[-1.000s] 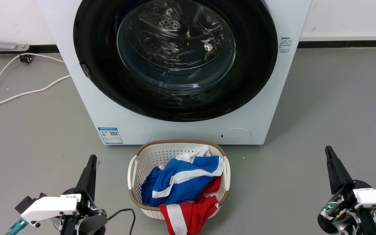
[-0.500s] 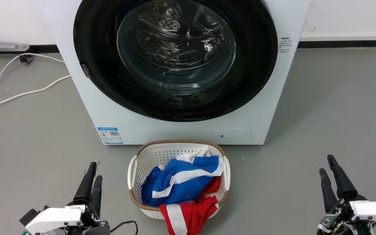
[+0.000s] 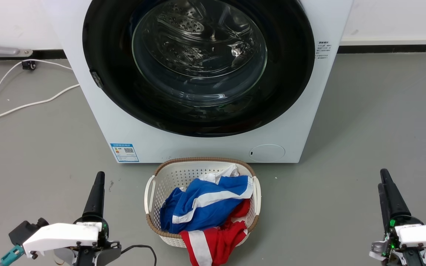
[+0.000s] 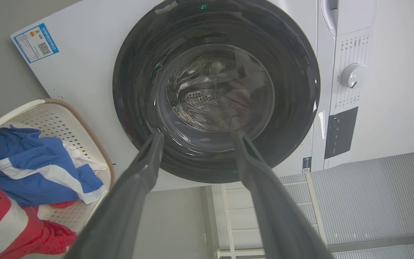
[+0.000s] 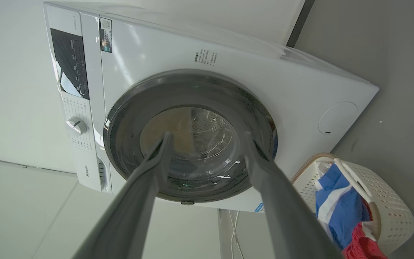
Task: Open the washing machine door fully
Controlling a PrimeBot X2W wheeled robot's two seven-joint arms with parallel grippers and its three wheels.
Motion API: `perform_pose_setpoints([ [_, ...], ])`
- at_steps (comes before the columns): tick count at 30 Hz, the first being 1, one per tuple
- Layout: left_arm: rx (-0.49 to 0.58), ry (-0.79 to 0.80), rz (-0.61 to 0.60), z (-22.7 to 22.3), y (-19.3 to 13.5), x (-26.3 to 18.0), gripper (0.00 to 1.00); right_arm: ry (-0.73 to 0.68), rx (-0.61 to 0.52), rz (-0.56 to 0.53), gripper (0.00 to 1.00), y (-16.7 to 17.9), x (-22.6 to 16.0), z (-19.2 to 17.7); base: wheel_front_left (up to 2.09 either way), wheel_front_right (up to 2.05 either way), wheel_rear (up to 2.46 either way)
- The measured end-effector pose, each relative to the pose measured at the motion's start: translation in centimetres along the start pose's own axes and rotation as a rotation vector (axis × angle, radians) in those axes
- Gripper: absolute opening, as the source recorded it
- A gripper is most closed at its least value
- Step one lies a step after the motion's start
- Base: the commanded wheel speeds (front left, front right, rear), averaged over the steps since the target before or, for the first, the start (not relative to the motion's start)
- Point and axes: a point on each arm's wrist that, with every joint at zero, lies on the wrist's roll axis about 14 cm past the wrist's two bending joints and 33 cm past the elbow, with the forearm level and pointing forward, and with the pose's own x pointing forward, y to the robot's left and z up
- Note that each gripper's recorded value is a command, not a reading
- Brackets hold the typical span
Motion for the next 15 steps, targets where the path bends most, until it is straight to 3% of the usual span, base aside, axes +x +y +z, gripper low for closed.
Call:
perform_pose_setpoints([
  [15,0.416,0.002,0.018,-1.1,-0.7,-0.3,1.0,-0.004,-0.43,0.109,1.0,3.3,-0.3,-0.7,0.0,0.0,0.0],
])
